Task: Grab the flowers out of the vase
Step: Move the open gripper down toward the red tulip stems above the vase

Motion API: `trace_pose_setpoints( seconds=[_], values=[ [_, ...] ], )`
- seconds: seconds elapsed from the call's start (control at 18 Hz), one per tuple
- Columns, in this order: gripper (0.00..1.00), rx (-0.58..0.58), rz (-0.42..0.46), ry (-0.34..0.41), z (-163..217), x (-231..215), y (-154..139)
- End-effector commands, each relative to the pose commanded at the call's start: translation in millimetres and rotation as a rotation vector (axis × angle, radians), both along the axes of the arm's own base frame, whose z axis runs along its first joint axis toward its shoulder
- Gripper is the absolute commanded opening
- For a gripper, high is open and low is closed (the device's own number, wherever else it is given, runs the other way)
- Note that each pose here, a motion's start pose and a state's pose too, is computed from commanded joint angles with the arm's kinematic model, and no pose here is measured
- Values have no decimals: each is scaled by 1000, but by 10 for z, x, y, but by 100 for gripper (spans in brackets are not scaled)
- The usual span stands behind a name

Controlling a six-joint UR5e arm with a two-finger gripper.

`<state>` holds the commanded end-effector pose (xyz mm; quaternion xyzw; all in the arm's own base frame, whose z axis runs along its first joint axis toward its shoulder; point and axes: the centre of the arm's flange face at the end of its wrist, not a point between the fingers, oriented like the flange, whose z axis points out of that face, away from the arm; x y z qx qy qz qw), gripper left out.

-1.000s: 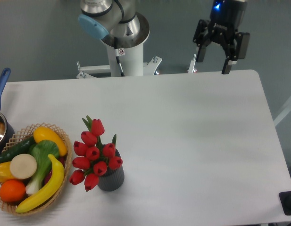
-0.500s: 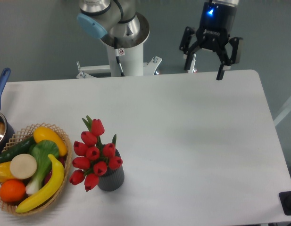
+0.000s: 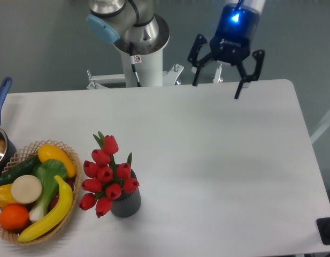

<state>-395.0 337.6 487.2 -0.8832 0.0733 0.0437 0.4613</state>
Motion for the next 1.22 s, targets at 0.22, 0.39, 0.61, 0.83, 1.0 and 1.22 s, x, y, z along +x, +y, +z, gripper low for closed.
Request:
trace_pose_setpoints(
  seconds=[0.22, 0.39, 0.61, 0.83, 1.0, 1.22],
  values=[
    [100, -21, -38, -7, -137, 83, 155],
    [100, -91, -41, 5, -293, 155, 197],
    [100, -112, -116, -23, -512, 314, 495],
    [100, -134, -163, -25, -695, 327, 639],
    [100, -140, -180, -36, -801, 329, 691],
    [100, -127, -250, -99, -984, 537, 989]
  ],
)
